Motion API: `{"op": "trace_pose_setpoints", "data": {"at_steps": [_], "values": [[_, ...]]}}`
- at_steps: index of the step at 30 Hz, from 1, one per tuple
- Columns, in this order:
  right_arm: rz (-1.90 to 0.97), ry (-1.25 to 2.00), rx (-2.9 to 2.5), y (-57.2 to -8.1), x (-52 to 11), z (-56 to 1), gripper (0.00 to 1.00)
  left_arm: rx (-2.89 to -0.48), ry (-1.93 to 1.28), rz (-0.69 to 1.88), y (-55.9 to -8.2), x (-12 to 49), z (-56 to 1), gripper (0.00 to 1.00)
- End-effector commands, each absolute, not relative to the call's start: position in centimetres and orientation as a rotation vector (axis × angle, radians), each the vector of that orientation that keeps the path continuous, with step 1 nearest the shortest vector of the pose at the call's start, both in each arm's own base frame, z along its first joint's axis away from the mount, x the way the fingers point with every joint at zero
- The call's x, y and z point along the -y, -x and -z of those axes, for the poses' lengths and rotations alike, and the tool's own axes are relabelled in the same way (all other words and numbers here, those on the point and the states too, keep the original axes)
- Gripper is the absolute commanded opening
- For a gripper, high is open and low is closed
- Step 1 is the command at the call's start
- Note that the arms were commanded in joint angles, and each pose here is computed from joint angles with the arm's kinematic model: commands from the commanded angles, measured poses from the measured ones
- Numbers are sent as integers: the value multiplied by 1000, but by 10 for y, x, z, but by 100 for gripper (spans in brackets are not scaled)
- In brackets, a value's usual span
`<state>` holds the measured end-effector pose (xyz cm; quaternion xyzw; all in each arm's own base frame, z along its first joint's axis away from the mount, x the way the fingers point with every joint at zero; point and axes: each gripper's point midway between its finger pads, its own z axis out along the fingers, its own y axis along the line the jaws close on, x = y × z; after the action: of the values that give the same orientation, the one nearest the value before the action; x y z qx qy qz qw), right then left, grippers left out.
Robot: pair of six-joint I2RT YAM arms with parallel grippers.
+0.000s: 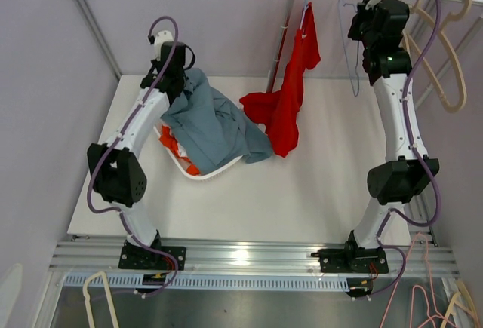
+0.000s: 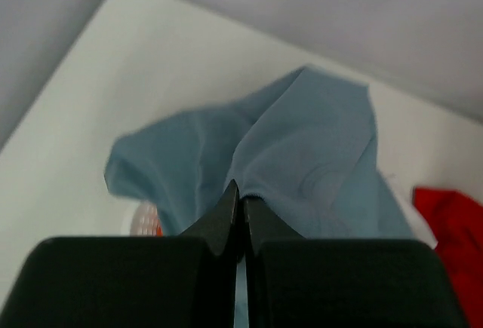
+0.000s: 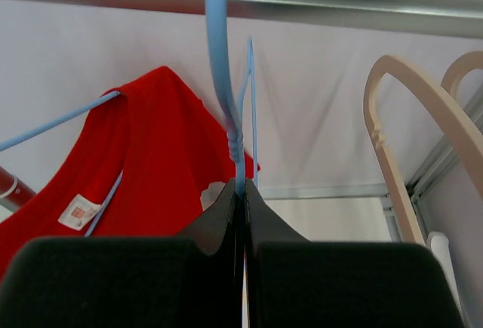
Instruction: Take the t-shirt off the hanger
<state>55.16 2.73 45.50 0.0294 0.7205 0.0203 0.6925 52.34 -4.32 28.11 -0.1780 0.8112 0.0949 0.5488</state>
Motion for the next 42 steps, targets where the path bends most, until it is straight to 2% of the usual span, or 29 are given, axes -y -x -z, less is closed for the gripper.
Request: {"op": "trace_pose_setpoints", "data": {"at_steps": [1,2,3,7,9,14,18,20,22,24,26,28,29,30,34,35,36,39,42], "values": [[-53,-95,-1542,-532,-22,-478,0,-1952,536,-65,-485,57,-281,1],[-54,-100,-1546,-531,-22,-475,0,-1978,520,-26,-475,69,-278,1],[-55,-105,-1563,-532,-22,-465,0,-2043,499,-14,-462,78,-250,1],[-60,-129,-1584,-529,-20,-455,0,-2063,411,44,-418,115,-228,1],[-63,-132,-1602,-530,-21,-448,0,-2134,425,101,-402,121,-189,1],[-58,-151,-1617,-530,-18,-440,0,-2340,426,59,-403,126,-102,1],[-62,-157,-1596,-526,-18,-449,0,-2402,431,119,-409,135,-75,1],[-64,-157,-1577,-524,-18,-457,2,-2409,445,145,-414,135,-73,18],[-63,-157,-1566,-521,-18,-463,4,-2436,448,222,-418,142,-67,43],[-63,-153,-1555,-518,-18,-472,7,-2438,451,285,-423,147,-69,47],[-58,-151,-1555,-515,-16,-475,9,-2390,422,367,-431,156,-85,57],[-55,-148,-1541,-511,-16,-483,12,-2330,397,395,-435,162,-108,95],[-52,-148,-1541,-510,-16,-485,16,-2257,395,353,-438,154,-136,99],[-50,-150,-1533,-507,-15,-488,20,-2207,389,323,-441,151,-156,100],[-43,-152,-1512,-493,-12,-504,23,-1980,282,186,-428,152,-253,99],[-47,-156,-1526,-489,-13,-504,29,-1894,259,204,-419,152,-287,99],[-49,-160,-1529,-485,-12,-507,31,-1806,245,207,-417,155,-311,99],[-60,-182,-1539,-469,-14,-517,35,-1614,93,278,-392,183,-366,100],[-20,-222,-1543,-451,-16,-523,43,-1517,-25,334,-374,210,-380,100]]}}
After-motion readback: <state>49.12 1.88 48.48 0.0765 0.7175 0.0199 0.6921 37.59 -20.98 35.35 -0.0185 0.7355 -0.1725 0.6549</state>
